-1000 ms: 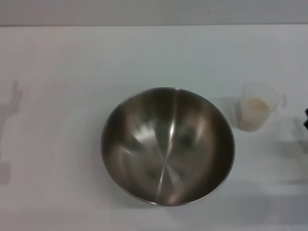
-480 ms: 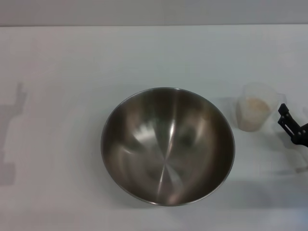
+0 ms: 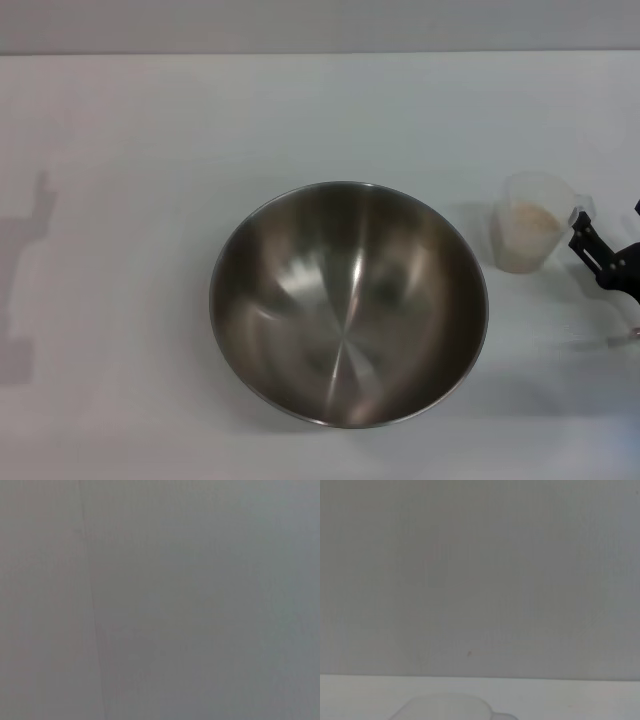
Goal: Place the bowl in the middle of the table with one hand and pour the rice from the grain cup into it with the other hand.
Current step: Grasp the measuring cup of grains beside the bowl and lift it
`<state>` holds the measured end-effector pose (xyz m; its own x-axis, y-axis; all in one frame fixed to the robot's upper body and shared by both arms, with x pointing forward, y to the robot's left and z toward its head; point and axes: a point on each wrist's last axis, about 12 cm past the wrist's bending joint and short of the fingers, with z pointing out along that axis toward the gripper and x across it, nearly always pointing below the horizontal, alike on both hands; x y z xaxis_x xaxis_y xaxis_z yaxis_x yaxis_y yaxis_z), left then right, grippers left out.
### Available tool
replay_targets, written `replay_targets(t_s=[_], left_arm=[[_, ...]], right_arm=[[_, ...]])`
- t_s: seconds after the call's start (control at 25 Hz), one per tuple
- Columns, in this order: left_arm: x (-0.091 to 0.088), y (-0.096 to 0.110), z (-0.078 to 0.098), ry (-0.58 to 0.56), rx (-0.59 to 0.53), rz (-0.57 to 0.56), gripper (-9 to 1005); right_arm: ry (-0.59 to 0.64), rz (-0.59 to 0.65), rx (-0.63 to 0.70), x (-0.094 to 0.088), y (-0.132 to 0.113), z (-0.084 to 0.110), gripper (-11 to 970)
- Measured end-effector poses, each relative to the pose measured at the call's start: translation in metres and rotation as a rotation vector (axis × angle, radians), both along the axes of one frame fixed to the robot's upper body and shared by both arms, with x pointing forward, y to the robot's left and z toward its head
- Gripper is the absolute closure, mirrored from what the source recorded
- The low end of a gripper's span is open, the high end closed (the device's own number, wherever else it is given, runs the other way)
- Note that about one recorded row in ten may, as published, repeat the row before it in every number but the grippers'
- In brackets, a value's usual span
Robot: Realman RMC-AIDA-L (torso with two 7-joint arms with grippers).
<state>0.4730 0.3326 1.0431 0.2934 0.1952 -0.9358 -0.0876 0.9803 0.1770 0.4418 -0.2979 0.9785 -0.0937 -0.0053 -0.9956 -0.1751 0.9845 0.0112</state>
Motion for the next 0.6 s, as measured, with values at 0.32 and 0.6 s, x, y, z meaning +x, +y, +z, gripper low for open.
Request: replay_targets(t_s=[0.32,0.6], left_arm=[[-0.003,-0.001,-0.002,0.011,0.005,-0.005,154],[-0.005,0.000,-0.004,0.019,0.008,-0.003,154]], right_arm=[[0.007,0.007,-0.012,0.010,0.000,0.001,123],[0.007,0.010,-0.014,0.013,0.001,0.002,122]])
